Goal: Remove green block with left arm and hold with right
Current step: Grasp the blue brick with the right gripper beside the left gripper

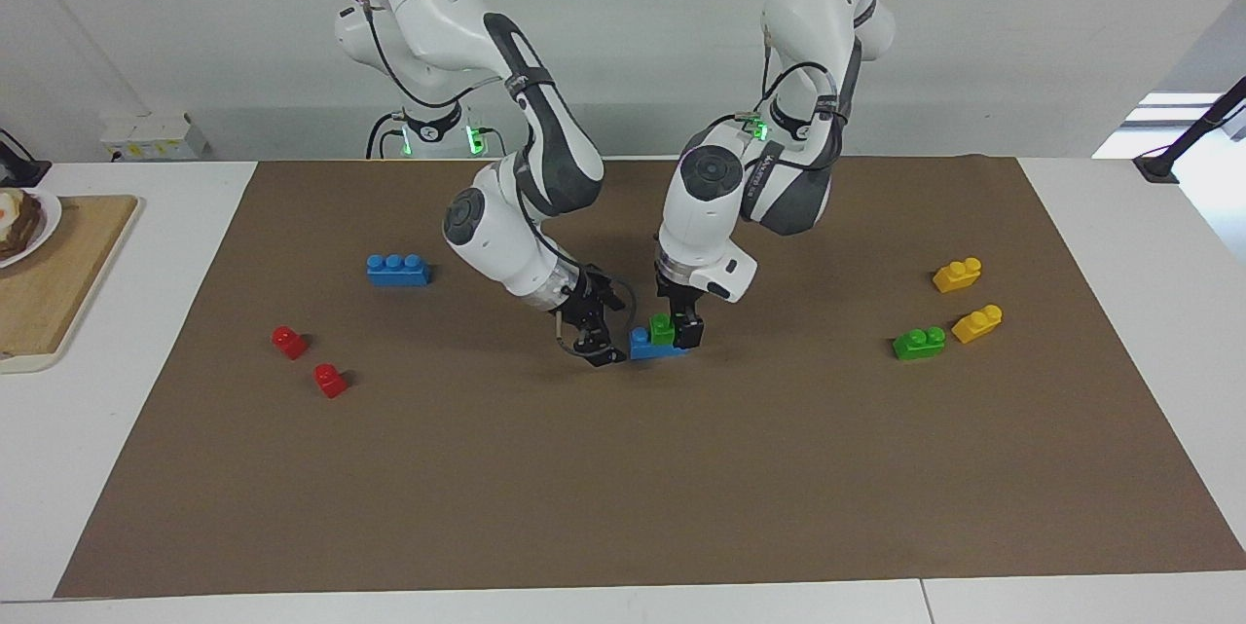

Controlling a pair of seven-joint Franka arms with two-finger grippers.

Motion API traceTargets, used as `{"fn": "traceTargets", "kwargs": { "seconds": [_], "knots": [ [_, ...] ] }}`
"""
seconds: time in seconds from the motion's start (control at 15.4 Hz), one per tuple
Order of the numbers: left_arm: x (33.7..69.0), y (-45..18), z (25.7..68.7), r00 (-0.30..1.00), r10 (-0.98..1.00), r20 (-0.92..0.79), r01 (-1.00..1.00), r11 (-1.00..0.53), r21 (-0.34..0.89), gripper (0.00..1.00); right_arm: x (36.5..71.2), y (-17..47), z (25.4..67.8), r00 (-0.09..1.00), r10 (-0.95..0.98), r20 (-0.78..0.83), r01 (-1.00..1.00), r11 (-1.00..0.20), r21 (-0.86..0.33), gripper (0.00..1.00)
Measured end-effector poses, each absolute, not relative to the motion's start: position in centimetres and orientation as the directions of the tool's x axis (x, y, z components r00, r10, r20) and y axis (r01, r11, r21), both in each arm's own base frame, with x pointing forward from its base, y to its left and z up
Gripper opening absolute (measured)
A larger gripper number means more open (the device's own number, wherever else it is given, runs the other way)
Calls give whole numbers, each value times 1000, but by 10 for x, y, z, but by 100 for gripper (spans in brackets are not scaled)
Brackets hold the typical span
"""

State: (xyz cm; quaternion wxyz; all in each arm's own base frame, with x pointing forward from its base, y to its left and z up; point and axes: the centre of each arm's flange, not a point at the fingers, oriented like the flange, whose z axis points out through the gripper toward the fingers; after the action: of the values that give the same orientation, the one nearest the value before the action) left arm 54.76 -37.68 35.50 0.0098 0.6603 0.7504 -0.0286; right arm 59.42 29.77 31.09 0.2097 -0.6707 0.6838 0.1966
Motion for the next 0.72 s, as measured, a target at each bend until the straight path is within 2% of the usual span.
{"fn": "traceTargets", "kwargs": {
  "seconds": [0.72],
  "knots": [
    [546,-373,350,-135,990,-49,991,133,-30,100,589,319,290,6,-847,-531,-998,24,-50,100]
  ]
}}
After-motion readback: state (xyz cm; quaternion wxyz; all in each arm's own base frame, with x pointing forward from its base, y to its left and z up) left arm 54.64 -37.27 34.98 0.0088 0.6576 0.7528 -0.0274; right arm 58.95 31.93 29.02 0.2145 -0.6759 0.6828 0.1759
